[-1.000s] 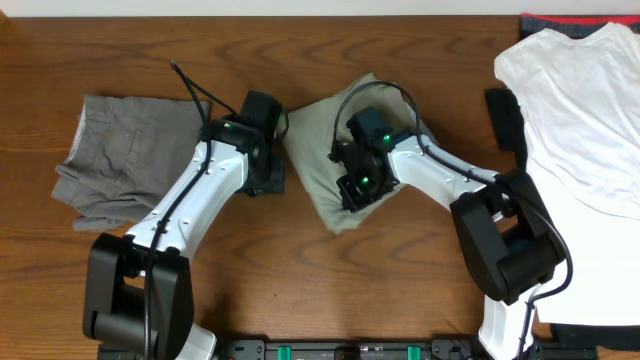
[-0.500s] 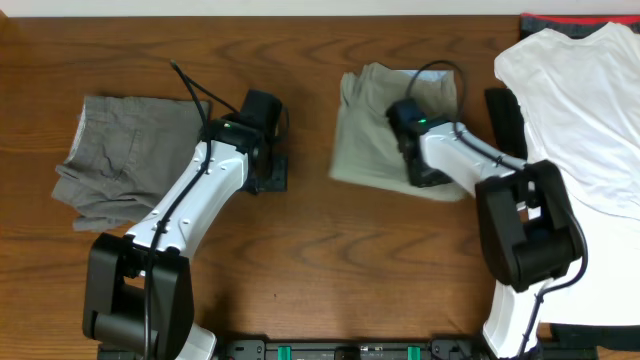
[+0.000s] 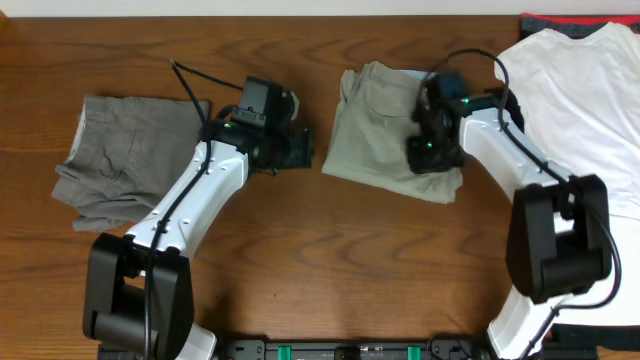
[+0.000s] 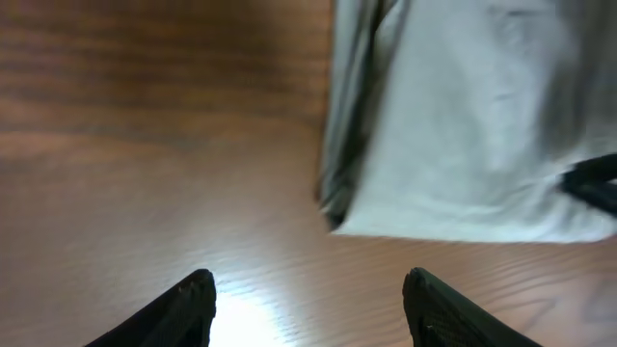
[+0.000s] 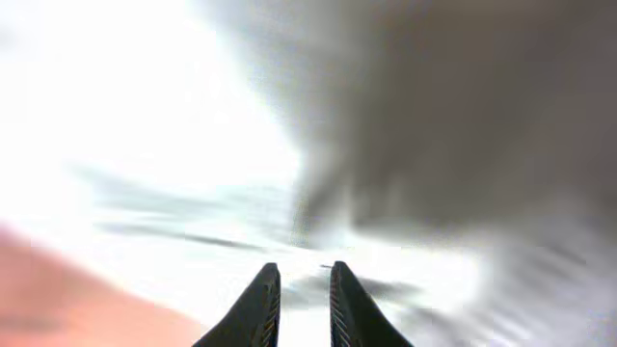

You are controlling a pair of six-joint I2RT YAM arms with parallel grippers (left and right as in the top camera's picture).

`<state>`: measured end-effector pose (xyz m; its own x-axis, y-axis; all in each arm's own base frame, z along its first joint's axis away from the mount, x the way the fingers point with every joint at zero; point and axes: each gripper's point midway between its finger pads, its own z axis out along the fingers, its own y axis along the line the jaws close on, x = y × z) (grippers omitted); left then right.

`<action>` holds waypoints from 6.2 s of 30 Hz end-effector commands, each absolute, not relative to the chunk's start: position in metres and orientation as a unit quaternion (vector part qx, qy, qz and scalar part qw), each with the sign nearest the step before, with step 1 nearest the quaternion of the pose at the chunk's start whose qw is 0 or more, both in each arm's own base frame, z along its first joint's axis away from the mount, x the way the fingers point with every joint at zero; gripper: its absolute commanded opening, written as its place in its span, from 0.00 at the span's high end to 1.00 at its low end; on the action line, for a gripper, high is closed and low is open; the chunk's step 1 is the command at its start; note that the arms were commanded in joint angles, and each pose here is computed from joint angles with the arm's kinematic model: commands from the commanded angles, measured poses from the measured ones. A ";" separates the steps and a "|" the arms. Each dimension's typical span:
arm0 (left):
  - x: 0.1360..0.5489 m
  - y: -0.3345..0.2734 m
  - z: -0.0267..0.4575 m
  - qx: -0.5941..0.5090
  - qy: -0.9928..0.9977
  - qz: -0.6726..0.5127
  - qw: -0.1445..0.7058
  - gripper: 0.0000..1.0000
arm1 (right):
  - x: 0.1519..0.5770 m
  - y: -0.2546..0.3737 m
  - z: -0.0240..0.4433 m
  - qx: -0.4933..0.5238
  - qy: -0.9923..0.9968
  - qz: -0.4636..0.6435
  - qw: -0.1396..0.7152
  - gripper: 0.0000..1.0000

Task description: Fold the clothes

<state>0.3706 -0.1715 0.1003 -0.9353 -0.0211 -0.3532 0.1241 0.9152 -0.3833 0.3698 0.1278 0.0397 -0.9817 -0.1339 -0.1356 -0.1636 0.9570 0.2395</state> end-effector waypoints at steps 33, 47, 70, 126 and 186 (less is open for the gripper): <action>0.364 -0.154 0.080 -0.020 0.972 -0.193 0.135 0.34 | 0.275 0.141 -0.029 -0.120 0.987 0.025 -0.108 0.94; 0.365 -0.155 0.081 -0.030 0.971 -0.196 0.135 0.28 | 0.324 0.148 0.045 -0.151 0.986 0.044 0.058 0.80; 0.384 -0.207 0.046 0.016 0.939 -0.327 0.110 0.19 | 0.359 0.179 -0.003 -0.058 0.984 0.160 0.058 0.93; 0.381 -0.291 -0.019 -0.033 0.917 -0.392 0.060 0.73 | 0.348 0.162 -0.013 -0.063 0.990 0.120 0.031 0.94; 0.364 -0.301 -0.029 0.029 0.932 -0.353 0.071 0.94 | 0.372 0.068 0.011 0.036 0.996 0.052 0.067 0.98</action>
<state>0.3868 -0.3166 0.0029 -0.9796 -0.0648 -0.1902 0.0926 0.6945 -0.7135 0.3741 0.0872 0.0000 -0.9925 0.0525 -0.1108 0.0333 0.9851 0.1690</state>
